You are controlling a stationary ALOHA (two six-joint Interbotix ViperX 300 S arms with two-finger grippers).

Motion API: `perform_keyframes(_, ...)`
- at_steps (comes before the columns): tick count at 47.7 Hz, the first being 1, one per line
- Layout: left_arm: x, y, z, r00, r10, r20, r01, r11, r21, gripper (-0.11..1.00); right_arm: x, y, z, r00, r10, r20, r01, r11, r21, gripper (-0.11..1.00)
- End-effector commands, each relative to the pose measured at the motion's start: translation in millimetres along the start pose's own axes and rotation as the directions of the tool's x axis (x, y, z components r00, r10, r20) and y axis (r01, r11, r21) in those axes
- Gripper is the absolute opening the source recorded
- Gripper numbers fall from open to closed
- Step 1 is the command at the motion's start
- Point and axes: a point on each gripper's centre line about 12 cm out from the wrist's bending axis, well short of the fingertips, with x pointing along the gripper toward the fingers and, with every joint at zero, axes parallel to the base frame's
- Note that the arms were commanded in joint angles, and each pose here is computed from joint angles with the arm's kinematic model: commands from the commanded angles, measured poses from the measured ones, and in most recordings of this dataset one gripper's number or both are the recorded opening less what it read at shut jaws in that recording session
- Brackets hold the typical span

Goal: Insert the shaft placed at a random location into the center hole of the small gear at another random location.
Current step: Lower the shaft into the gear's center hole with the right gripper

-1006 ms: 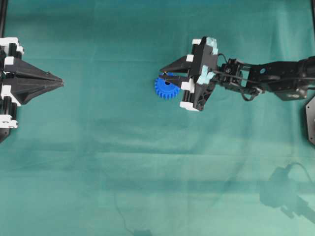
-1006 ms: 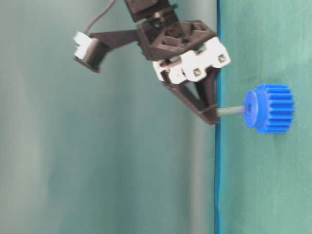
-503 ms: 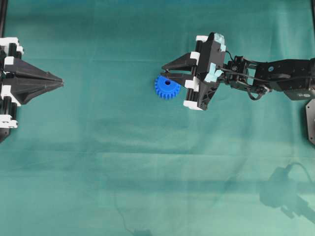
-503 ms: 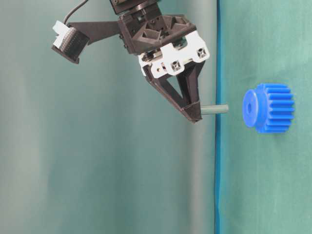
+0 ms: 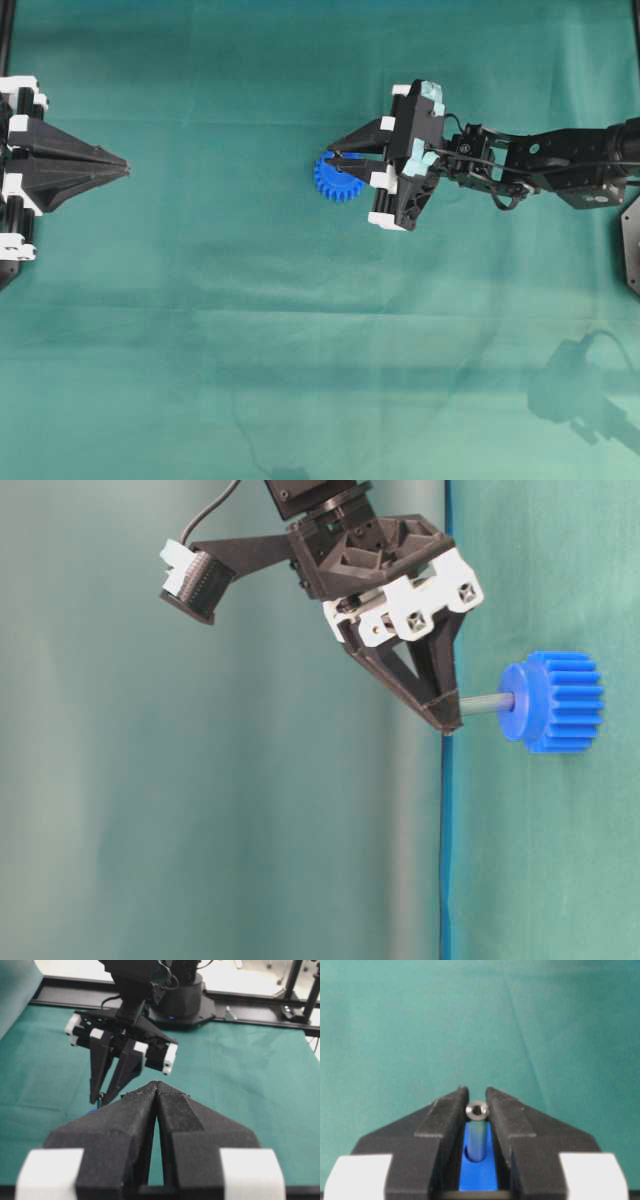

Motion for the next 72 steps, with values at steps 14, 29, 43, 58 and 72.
perform_keyframes(14, 1, 0, 3, 1.0, -0.001, 0.001, 0.001, 1.0, -0.003, 0.0, -1, 1, 14, 0.999, 0.0, 0.052, 0.0, 1.0, 0.007, 0.25)
perform_keyframes(29, 1, 0, 2, 1.0, -0.001, -0.005, 0.001, 1.0, -0.002, 0.0, -11, 3, 31, 0.995, 0.009, 0.097, -0.01, 1.0, 0.009, 0.25)
perform_keyframes(43, 1, 0, 3, 1.0, -0.001, -0.002, 0.001, 1.0, -0.002, 0.0, -7, 3, 25, 0.997, 0.008, 0.073, -0.008, 1.0, 0.009, 0.25)
perform_keyframes(58, 1, 0, 2, 1.0, -0.001, -0.005, 0.001, 1.0, -0.002, 0.0, 2, 2, 7, 1.0, 0.001, 0.025, -0.001, 1.0, 0.013, 0.25)
perform_keyframes(72, 1, 0, 2, 1.0, -0.001, -0.005, 0.001, 1.0, -0.002, 0.0, 9, 2, -7, 1.0, -0.01, 0.002, 0.01, 1.0, 0.021, 0.25)
